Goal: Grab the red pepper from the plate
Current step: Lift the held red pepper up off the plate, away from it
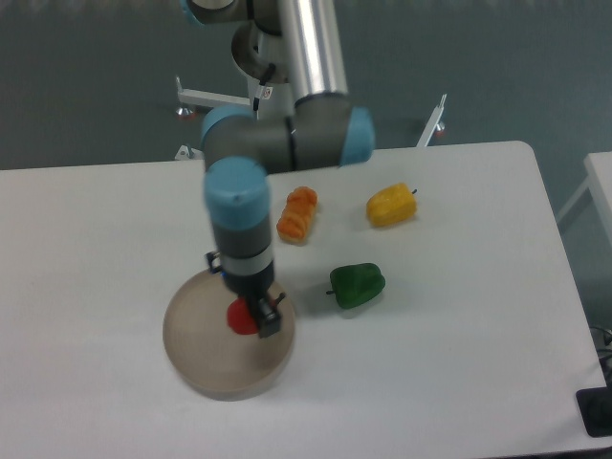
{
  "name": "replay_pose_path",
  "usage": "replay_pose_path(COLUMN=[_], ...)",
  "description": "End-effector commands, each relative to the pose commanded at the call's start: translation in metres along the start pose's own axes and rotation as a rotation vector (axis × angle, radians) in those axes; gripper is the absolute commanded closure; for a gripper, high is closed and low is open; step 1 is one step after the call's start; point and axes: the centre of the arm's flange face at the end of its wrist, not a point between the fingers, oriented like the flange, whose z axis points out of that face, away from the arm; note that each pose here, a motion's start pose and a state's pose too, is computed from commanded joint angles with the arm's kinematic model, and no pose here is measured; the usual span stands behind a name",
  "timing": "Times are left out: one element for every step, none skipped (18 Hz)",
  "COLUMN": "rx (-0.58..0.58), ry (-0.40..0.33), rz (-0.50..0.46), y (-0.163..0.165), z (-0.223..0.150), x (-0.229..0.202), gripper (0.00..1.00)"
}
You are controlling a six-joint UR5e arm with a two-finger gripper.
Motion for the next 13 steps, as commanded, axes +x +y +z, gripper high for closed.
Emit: replay_pose_path(rx=[0.016,0.018,0.012,0.001,-0.006,-0.008,-0.012,-0.014,-0.018,-0.023,-0.026,-0.037,-0.055], ry=[0.008,-0.002,0.002,0.015,0.024,0.026,0.026,0.029,0.038,0.053,0.063,0.079,0.085], rz=[-0.028,-0.05,-0.063,-0.088,-0.094,-0.093,-0.089,-0.08,-0.071,-0.061,-0.041,-0.011,0.02], y=[0.014,0.029,0.042,0.06,0.071,0.085,0.101,0.114,0.128,0.14,0.15,0.158,0.161], z=[-0.004,-0.014,-0.018,-0.023,-0.024,-0.026,-0.026,-0.027,-0.029,-0.031,-0.036,-0.035,-0.035], x=[-0.009,-0.016,-0.021,-0.029,-0.034,-0.04,-0.047,-0.052,-0.056,-0.059,-0.062,-0.063,-0.065], gripper=[0.86,0.87,0.87,0.87,0.87,0.87,0.87,0.87,0.87,0.87,0.87,0.87,0.87])
